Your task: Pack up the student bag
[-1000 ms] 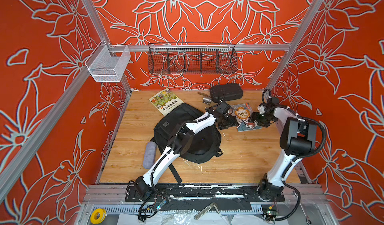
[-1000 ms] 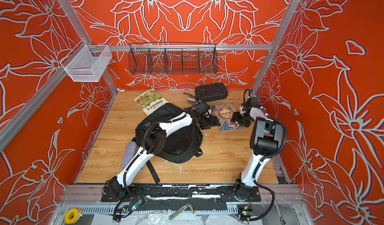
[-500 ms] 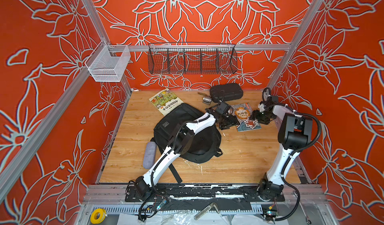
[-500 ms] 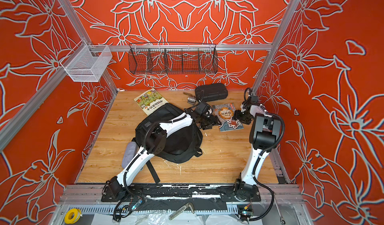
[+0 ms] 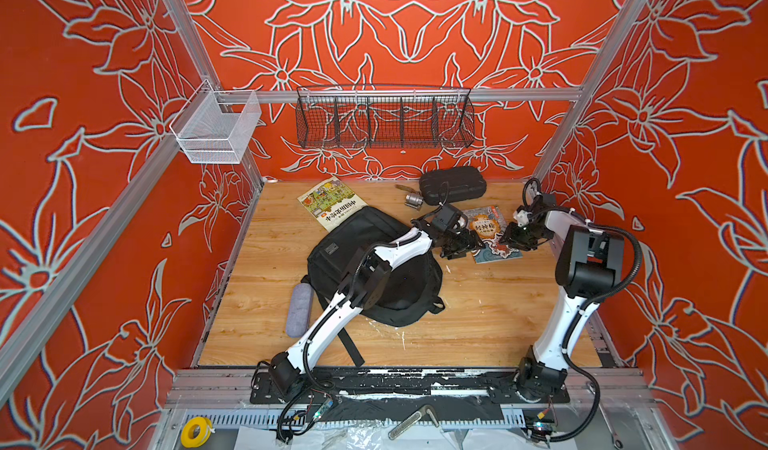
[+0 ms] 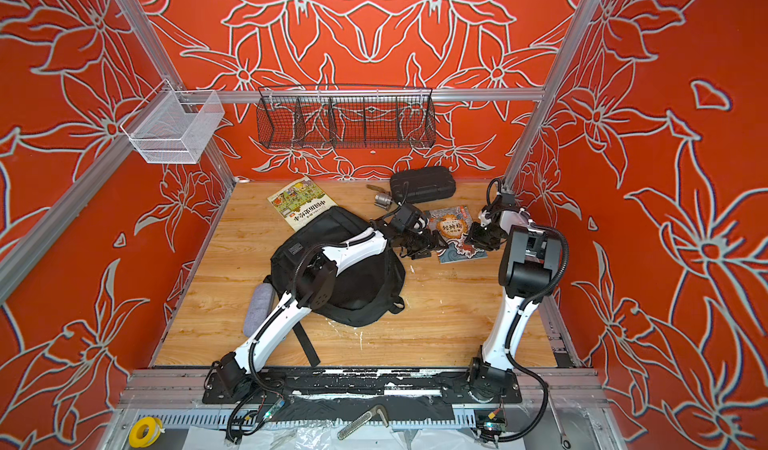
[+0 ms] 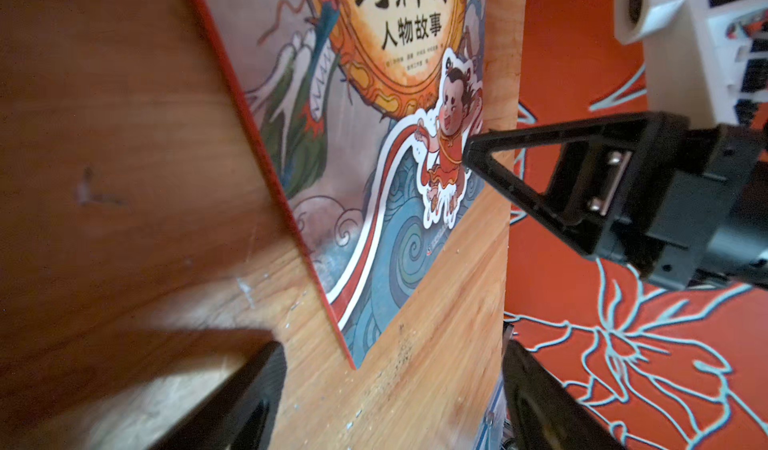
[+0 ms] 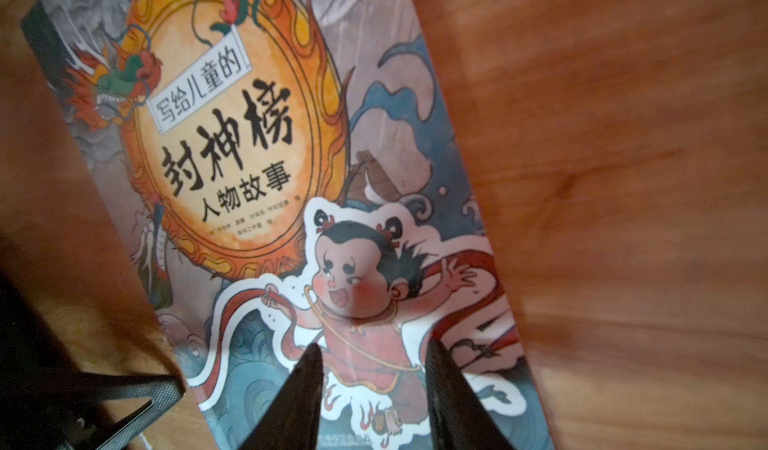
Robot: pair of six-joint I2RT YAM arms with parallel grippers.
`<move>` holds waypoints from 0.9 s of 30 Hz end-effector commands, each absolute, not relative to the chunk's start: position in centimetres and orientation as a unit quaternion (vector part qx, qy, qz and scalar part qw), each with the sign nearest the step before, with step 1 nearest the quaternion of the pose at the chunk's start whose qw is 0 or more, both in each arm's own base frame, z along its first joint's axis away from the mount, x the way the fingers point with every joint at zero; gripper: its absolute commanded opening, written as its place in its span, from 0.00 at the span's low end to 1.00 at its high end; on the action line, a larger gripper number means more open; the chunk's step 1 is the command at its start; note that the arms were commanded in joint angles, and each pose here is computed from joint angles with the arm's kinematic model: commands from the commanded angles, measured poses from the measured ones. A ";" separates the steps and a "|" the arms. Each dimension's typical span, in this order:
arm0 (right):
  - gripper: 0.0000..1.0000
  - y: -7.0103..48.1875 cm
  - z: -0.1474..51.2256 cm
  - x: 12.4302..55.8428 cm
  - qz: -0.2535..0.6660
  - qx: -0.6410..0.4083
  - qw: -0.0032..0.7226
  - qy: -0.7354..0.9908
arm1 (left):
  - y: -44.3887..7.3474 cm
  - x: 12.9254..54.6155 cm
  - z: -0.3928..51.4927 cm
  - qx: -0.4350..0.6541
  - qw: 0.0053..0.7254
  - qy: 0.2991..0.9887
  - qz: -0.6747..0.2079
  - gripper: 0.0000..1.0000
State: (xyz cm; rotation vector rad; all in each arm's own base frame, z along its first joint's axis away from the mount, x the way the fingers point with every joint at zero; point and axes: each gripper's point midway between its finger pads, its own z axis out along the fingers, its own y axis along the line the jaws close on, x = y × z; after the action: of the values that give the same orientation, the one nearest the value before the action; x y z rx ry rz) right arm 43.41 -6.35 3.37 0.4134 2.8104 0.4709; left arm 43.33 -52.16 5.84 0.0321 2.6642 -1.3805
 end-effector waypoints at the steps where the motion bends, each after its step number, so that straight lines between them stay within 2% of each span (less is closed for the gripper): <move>1: 0.38 -4.8 1.4 41.1 0.195 0.156 0.063 0.966 | -50.1 41.3 -3.2 -0.044 -0.007 0.920 -0.389 0.83; 3: 0.40 -4.7 1.4 41.1 0.190 0.154 0.063 0.968 | -50.2 41.4 -3.4 -0.052 -0.010 0.919 -0.391 0.83; 6: 0.57 -6.5 2.8 42.2 0.146 0.159 0.123 0.969 | -50.1 41.3 -3.9 -0.060 -0.014 0.920 -0.388 0.83; 14: 0.68 -9.8 6.0 45.6 0.077 0.148 0.191 0.967 | -49.7 41.0 -4.5 -0.070 -0.020 0.922 -0.381 0.83; 20: 0.70 -9.8 4.2 46.6 0.089 0.146 0.162 0.972 | -49.5 40.8 -4.7 -0.075 -0.023 0.923 -0.376 0.83; 24: 0.64 -8.6 2.2 45.5 0.119 0.148 0.098 0.977 | -49.4 40.5 -5.0 -0.078 -0.026 0.925 -0.371 0.83; 27: 0.62 -8.3 1.7 44.8 0.122 0.150 0.083 0.978 | -49.3 40.2 -5.4 -0.084 -0.033 0.925 -0.370 0.83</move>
State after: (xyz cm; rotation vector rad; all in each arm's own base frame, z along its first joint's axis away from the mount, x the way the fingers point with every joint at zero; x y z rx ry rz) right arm 47.71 -9.36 3.42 0.4033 2.7886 0.3012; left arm 43.57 -53.05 5.49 -0.0548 2.6472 -1.4848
